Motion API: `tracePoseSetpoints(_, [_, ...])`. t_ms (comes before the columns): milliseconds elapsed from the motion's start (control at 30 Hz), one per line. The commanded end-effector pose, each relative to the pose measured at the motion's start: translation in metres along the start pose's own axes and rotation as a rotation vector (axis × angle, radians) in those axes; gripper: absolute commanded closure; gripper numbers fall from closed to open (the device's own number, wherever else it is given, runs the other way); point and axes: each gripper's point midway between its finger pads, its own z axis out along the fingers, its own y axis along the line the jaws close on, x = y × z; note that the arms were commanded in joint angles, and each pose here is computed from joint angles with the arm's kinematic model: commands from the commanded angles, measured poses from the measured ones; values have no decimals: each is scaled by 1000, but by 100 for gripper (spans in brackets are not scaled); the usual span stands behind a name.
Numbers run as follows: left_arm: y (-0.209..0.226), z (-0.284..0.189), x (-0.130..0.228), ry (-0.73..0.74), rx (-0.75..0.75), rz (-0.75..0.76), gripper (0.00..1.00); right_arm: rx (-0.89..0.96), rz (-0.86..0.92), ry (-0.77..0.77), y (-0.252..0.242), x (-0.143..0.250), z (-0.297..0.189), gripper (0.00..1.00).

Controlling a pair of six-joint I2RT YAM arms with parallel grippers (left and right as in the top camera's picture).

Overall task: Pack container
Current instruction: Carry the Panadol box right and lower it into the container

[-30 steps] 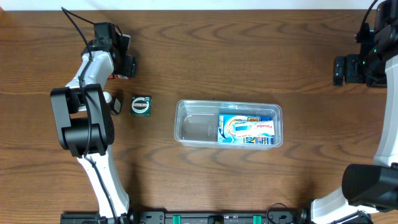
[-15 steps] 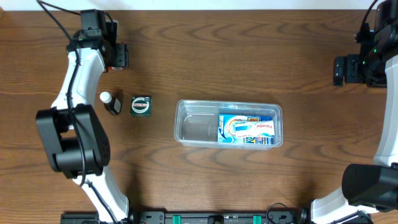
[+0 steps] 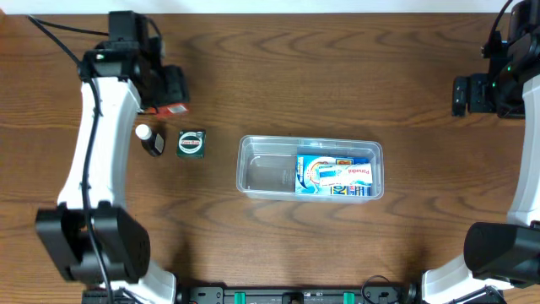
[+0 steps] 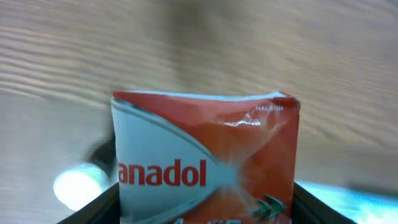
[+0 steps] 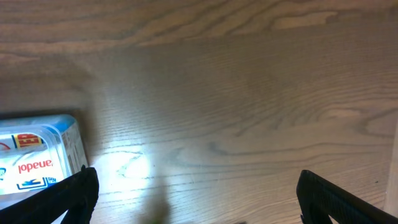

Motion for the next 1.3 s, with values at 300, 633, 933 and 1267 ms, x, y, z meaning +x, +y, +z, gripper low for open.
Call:
tracePoseSetpoints(300, [-124, -44, 84, 119, 164, 205, 35, 16, 22, -24, -5, 0, -8, 1])
tracePoseSetpoints(633, [-175, -49, 146, 196, 113, 249, 35, 16, 22, -24, -5, 0, -8, 1])
tracePoseSetpoints(933, [-179, -20, 181, 212, 13, 187, 35, 15, 20, -24, -5, -1, -8, 1])
tracePoseSetpoints(1267, [-182, 24, 181, 144, 18, 173, 35, 13, 22, -24, -5, -1, -8, 1])
